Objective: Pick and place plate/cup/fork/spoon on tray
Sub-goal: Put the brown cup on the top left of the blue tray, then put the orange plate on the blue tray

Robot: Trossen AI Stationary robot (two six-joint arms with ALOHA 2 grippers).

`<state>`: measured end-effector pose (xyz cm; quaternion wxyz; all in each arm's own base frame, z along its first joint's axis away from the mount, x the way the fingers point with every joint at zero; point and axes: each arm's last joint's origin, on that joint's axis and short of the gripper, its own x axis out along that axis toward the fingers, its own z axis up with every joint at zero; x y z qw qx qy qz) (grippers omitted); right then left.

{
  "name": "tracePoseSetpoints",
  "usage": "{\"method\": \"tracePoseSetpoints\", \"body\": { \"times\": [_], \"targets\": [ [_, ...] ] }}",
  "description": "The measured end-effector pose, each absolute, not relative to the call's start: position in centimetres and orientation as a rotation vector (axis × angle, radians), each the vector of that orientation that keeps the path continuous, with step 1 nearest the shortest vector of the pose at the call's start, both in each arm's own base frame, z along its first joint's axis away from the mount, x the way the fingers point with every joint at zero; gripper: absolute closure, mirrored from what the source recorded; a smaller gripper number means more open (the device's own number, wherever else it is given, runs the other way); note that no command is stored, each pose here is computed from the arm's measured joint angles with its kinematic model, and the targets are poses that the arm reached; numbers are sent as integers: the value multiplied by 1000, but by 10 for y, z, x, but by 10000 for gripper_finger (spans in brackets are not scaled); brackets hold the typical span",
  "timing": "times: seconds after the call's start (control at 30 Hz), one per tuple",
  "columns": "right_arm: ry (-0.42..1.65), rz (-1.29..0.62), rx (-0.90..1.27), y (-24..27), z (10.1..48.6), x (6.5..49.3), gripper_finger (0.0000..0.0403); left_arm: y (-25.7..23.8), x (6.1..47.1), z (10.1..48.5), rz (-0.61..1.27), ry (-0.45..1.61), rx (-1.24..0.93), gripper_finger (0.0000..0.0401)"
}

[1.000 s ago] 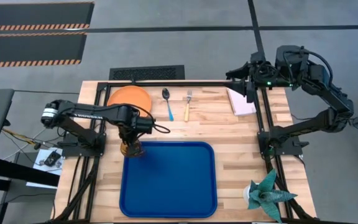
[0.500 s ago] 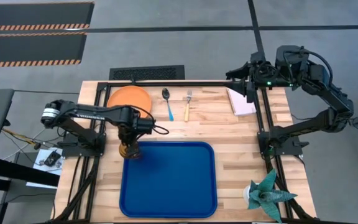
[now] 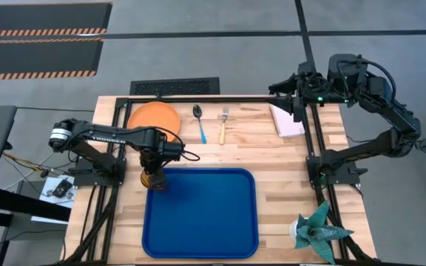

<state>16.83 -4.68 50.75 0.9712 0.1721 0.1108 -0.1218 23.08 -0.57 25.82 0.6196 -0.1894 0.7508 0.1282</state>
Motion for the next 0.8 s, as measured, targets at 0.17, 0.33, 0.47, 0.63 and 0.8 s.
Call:
{"method": "tracePoseSetpoints", "body": {
  "times": [0.17, 0.33, 0.47, 0.63, 0.8],
  "targets": [
    [224, -246, 346, -47, 508, 168, 108, -6, 232, 259, 297, 1711, -435, 310],
    [224, -246, 346, -47, 508, 168, 108, -5, 238, 273, 308, 1643, -420, 244],
    [225, -244, 333, -47, 508, 168, 108, -4, 239, 290, 344, 1590, -427, 193],
    [223, -243, 332, -47, 507, 169, 108, -3, 238, 308, 417, 1530, -446, 153],
    [225, -243, 330, -47, 507, 169, 108, 2, 234, 335, 570, 1417, -457, 145]
  ]
}}
